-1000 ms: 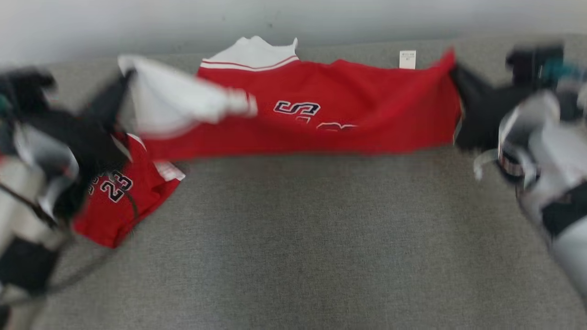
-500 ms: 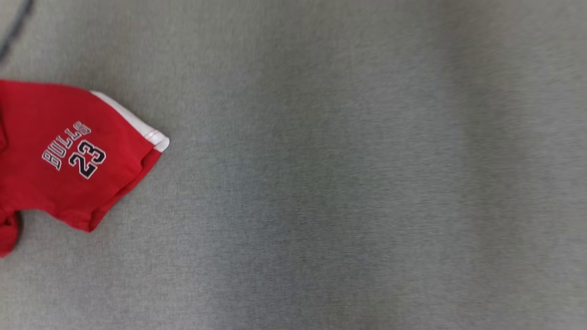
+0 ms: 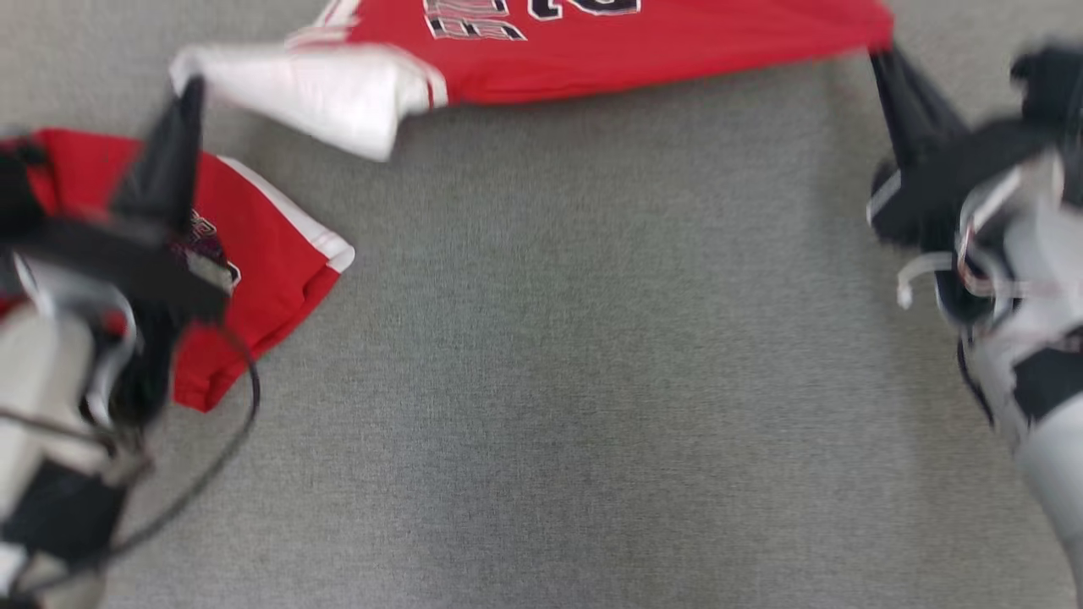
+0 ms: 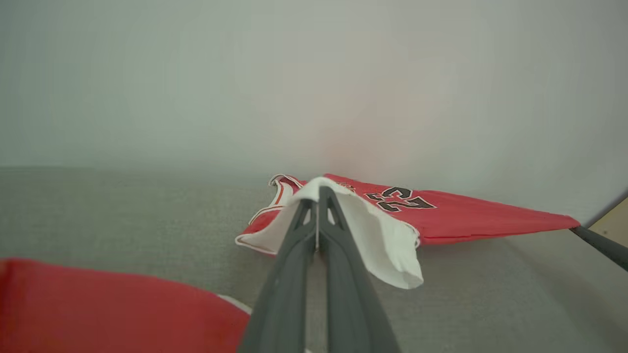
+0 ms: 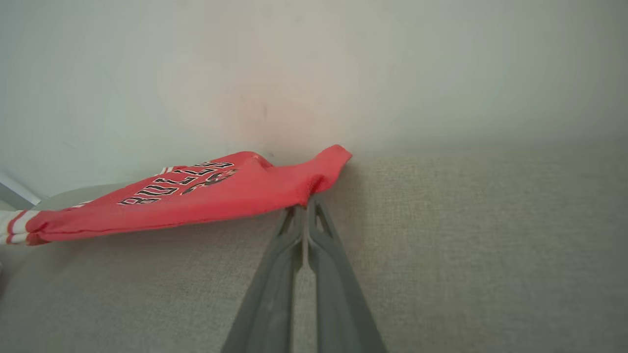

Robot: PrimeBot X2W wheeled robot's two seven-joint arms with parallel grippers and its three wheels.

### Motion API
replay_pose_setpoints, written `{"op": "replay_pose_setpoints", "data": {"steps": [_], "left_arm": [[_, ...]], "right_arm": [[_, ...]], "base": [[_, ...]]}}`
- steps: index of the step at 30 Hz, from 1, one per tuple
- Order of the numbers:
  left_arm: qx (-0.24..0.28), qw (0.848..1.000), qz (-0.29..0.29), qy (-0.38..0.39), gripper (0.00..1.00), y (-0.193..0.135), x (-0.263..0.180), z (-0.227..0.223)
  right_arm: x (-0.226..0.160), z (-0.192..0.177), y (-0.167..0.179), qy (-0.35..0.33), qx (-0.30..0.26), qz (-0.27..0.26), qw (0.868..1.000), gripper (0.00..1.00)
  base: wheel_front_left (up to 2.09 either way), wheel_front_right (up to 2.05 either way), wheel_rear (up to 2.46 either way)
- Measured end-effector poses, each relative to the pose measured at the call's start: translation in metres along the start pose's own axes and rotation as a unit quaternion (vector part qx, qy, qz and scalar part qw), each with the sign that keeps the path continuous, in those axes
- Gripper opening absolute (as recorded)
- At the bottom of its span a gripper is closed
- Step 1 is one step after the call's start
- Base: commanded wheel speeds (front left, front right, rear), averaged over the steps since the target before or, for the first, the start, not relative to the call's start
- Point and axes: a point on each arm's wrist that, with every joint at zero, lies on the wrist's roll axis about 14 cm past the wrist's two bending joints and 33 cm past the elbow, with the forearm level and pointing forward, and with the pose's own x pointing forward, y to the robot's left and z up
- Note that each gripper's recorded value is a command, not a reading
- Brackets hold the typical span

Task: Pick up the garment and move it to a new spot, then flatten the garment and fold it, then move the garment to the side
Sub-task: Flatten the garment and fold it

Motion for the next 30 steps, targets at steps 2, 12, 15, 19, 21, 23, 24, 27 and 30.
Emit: {"op": "replay_pose_setpoints", "data": {"steps": [2, 12, 15, 19, 21, 23, 24, 27, 30], "left_arm": [[-0.003, 1.000, 0.003, 0.014, 0.00, -0.001, -0.017, -0.014], [-0.028, 0.998, -0.033, 0.051, 0.00, -0.049, -0.075, -0.054], [-0.051, 0.996, -0.046, 0.055, 0.00, -0.071, -0.088, -0.062], [-0.048, 0.995, -0.060, 0.070, 0.00, -0.091, -0.111, -0.074], [-0.032, 0.995, -0.050, 0.086, 0.00, -0.088, -0.126, -0.084], [-0.020, 0.994, -0.039, 0.103, 0.00, -0.085, -0.144, -0.095], [-0.012, 0.993, -0.035, 0.110, 0.00, -0.084, -0.152, -0.100], [-0.011, 0.993, -0.015, 0.121, 0.00, -0.082, -0.176, -0.110], [-0.016, 0.992, -0.011, 0.125, 0.00, -0.088, -0.194, -0.117]], "right_arm": [[-0.016, -0.002, -0.007, -0.002, -0.006, -0.010, 1.000, 0.00], [-0.102, -0.032, -0.037, 0.024, -0.027, -0.060, 0.998, 0.00], [-0.124, -0.034, -0.039, 0.018, -0.026, -0.070, 0.997, 0.00], [-0.155, -0.051, -0.038, 0.024, -0.003, -0.085, 0.996, 0.00], [-0.168, -0.059, -0.032, 0.029, 0.007, -0.087, 0.996, 0.00], [-0.179, -0.066, -0.028, 0.033, 0.009, -0.088, 0.996, 0.00], [-0.184, -0.067, -0.027, 0.033, 0.009, -0.089, 0.995, 0.00], [-0.200, -0.069, -0.028, 0.031, 0.004, -0.098, 0.995, 0.00], [-0.221, -0.075, -0.033, 0.034, 0.001, -0.112, 0.993, 0.00]], "base": [[0.00, 0.00, 0.00], [0.00, 0.00, 0.00], [0.00, 0.00, 0.00], [0.00, 0.00, 0.00], [0.00, 0.00, 0.00], [0.00, 0.00, 0.00], [0.00, 0.00, 0.00], [0.00, 0.00, 0.00], [0.00, 0.00, 0.00]]}}
